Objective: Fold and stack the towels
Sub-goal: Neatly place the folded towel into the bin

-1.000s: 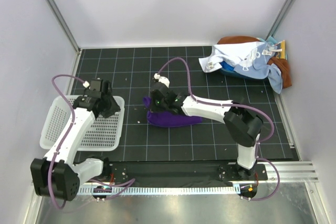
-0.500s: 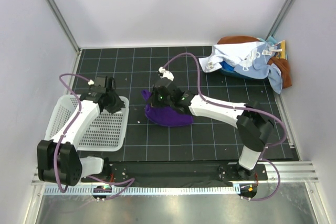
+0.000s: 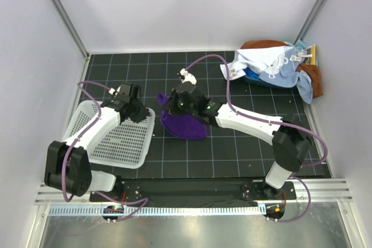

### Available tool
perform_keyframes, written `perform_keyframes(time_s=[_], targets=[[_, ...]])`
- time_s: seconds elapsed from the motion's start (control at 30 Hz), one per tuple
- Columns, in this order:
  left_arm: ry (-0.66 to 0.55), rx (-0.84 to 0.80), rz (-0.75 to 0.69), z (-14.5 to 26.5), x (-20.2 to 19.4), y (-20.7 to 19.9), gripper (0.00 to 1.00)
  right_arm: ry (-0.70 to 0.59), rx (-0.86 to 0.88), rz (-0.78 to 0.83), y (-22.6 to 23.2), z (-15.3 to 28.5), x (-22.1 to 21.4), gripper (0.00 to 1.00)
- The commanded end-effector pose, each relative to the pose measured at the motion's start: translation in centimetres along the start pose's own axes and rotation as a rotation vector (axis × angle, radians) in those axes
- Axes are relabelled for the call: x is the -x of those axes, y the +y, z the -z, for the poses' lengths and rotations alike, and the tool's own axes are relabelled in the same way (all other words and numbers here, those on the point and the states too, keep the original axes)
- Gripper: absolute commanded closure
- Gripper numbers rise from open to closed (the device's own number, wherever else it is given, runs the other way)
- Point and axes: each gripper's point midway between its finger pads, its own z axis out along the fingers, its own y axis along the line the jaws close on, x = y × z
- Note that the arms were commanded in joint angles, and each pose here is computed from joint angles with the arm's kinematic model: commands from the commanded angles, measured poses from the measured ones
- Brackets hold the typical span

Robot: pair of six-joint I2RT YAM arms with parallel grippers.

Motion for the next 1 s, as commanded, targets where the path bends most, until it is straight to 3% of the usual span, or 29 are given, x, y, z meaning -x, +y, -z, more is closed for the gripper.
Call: perform_keyframes(time_s=[0.0,0.47,0.7,0.97], targets=[[-0.086,-0.052,0.069,-0.3,2.4,-2.6,0.73,-0.072,0.083,-0.033,2.6,1.8,2.7,0.99],[-0.099,-0.109,0.073,-1.7,4.9,-6.7,0.72,-0.089,0.094,-0.036,3.0,2.9,3.4,0.99],[-0.124,-0.13,-0.005,0.8,5.8,-7.3,0.61,-0.114,0.123,-0.062,4.4,4.1,4.7,0.99],[-0.233,-0.095,-0.054,6.3,8.4,-6.2,0.58,-0.143,0.161,-0.067,6.5,6.6,6.6,0.99]])
